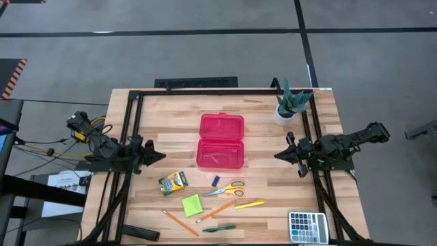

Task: Pack school essentials
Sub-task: Put the yellow scissors into the supply box

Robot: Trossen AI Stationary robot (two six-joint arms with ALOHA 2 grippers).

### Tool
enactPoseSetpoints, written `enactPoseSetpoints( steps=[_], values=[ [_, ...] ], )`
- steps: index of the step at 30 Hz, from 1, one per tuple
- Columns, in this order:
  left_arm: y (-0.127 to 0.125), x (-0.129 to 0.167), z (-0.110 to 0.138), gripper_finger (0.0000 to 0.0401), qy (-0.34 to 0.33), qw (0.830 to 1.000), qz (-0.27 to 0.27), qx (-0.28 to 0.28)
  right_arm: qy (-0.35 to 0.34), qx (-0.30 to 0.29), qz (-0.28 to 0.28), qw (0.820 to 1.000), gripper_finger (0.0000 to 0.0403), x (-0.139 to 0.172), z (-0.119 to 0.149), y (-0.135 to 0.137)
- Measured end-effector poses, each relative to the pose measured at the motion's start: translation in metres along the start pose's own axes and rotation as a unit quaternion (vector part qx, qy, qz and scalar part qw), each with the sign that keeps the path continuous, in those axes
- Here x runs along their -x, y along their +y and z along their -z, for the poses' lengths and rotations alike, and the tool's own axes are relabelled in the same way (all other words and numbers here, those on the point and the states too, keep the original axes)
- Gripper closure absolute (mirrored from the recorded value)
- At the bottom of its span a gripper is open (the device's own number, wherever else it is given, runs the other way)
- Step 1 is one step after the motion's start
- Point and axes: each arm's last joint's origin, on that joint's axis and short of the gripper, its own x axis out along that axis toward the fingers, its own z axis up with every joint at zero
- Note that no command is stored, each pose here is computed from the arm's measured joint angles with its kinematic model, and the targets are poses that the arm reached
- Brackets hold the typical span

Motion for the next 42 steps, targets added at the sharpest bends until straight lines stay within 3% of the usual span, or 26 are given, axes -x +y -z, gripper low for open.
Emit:
enactPoseSetpoints(
  steps=[11, 16, 20, 24, 26, 31, 36, 42],
  values=[
    [0.003, 0.0, -0.003, 0.0398, -0.055, 0.989, -0.041, 0.134, 0.0, 0.0, 0.0, 1.0, 0.0396, 0.0, 0.0, 0.0],
    [-0.002, 0.0, -0.007, 0.0356, -0.06, 0.986, -0.012, 0.153, -0.003, -0.005, 0.0, 1.0, 0.0396, 0.0, -0.001, 0.0],
    [-0.014, 0.003, -0.019, 0.03, -0.093, 0.98, 0.054, 0.165, -0.019, -0.113, -0.009, 0.993, 0.0396, 0.0, -0.004, 0.002],
    [-0.025, 0.008, -0.036, 0.0241, -0.146, 0.968, 0.122, 0.165, -0.038, -0.229, -0.017, 0.972, 0.0396, 0.0, -0.008, 0.002],
    [-0.03, 0.01, -0.043, 0.0214, -0.165, 0.964, 0.131, 0.162, -0.04, -0.265, -0.017, 0.963, 0.0396, 0.0, -0.008, 0.001],
    [-0.056, 0.004, -0.064, 0.0169, -0.16, 0.975, 0.102, 0.116, -0.04, -0.326, -0.017, 0.944, 0.0396, 0.0, -0.008, 0.001],
    [-0.095, -0.021, -0.077, 0.0158, -0.122, 0.99, 0.038, 0.058, -0.041, -0.332, -0.018, 0.942, 0.0396, 0.0, -0.008, 0.001],
    [-0.138, -0.073, -0.063, 0.0165, -0.004, 0.998, -0.047, 0.031, -0.038, -0.366, -0.018, 0.93, 0.0396, 0.0, -0.008, 0.001]
  ],
)
